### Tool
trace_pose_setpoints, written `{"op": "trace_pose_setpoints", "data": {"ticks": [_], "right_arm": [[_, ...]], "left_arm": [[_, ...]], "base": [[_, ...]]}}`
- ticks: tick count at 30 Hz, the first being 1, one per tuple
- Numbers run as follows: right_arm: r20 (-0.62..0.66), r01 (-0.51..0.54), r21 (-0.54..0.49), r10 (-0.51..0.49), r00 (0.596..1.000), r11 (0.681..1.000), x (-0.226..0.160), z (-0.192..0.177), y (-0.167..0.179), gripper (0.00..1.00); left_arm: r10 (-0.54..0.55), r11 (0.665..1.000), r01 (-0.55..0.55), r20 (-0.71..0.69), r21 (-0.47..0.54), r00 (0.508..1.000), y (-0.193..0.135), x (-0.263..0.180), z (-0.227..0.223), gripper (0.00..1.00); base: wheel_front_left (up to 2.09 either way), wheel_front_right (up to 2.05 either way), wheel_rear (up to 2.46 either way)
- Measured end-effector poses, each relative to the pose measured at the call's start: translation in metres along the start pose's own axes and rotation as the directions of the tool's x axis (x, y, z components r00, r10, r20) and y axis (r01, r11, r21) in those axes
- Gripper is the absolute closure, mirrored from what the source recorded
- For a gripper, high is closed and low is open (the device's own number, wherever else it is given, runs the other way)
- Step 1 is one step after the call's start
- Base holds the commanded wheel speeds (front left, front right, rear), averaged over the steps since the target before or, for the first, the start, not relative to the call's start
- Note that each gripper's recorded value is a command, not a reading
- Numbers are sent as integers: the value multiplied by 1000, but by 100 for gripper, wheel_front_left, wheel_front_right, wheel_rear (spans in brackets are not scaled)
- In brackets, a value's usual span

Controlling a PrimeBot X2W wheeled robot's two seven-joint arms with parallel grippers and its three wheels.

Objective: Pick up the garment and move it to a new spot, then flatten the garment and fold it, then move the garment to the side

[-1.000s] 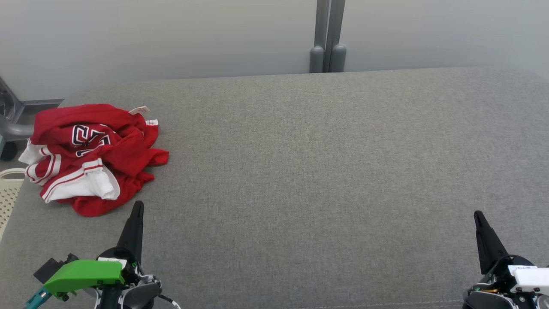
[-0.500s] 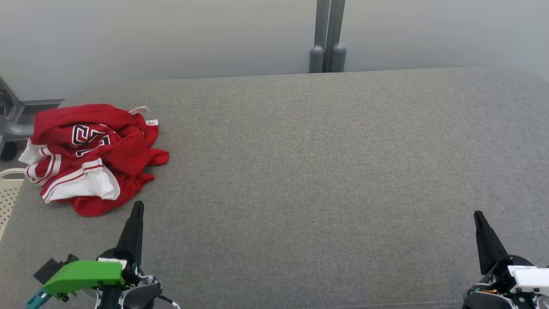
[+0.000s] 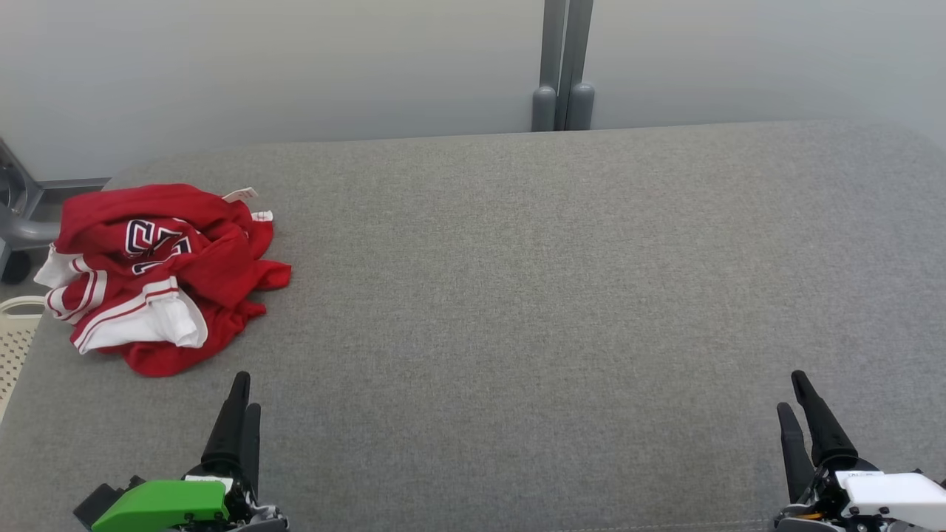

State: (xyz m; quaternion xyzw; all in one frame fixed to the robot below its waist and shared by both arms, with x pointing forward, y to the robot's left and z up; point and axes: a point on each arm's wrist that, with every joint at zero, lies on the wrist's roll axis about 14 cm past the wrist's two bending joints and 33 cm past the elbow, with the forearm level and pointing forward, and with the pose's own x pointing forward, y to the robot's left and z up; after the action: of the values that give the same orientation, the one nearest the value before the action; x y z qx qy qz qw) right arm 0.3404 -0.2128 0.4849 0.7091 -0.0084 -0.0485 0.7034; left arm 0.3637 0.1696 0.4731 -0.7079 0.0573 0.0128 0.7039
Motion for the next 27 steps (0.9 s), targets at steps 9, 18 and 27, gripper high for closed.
{"op": "trace_pose_setpoints", "data": {"ticks": [9, 18, 27], "right_arm": [[-12, 8, -69, -9, 1000, 998, 0, -10, -3, 0], [-8, 10, -173, -11, 1000, 985, 3, -13, -4, 0], [-26, 6, -344, -16, 1000, 939, 6, -21, -6, 0]], "left_arm": [[6, 999, -7, 19, 51, 1000, 2, -2, -1, 0], [4, 991, -10, 43, 131, 999, 1, -4, 2, 0], [6, 955, -25, 63, 297, 998, 1, -5, 5, 0]], "base": [[0, 0, 0], [0, 0, 0], [0, 0, 0]]}}
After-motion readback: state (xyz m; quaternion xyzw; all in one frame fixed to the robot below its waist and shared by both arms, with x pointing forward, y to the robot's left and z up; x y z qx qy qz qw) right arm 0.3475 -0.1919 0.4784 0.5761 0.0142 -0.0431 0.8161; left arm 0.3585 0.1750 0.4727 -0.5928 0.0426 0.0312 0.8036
